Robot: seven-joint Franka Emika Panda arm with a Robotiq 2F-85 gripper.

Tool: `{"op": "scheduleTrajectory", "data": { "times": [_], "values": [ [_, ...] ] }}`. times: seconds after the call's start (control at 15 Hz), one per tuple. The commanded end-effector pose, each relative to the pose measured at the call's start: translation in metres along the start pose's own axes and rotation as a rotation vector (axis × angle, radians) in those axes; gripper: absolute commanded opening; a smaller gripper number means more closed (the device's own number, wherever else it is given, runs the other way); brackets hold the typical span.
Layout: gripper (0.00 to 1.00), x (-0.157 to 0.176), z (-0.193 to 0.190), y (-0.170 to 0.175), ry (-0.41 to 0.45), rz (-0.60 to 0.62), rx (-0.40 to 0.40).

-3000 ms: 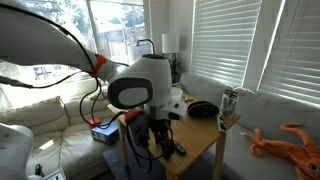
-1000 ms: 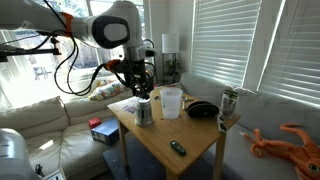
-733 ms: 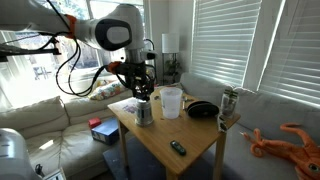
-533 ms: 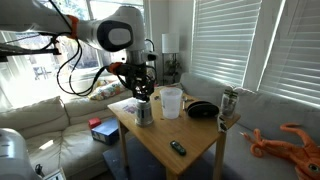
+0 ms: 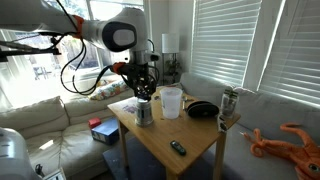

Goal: Remove the metallic cup from the frost cup and put it on the table facing down, pick up the small toy car and put it on the metallic cup bottom facing up

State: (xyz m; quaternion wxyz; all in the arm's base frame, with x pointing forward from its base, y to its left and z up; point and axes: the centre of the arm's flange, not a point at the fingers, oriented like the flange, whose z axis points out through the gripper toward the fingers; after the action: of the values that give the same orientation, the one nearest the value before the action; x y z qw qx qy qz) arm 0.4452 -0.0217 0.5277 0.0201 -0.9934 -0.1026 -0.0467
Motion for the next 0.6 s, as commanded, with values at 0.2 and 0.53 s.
{"op": "scheduleTrajectory", "data": {
  "times": [0.2, 0.53],
  "values": [
    [0.50, 0.0138, -0.0007, -0.0061, -0.024, -0.034, 0.022],
    [0.50, 0.0148, 0.0020, -0.0079, -0.037, -0.041, 0.017]
  ]
}}
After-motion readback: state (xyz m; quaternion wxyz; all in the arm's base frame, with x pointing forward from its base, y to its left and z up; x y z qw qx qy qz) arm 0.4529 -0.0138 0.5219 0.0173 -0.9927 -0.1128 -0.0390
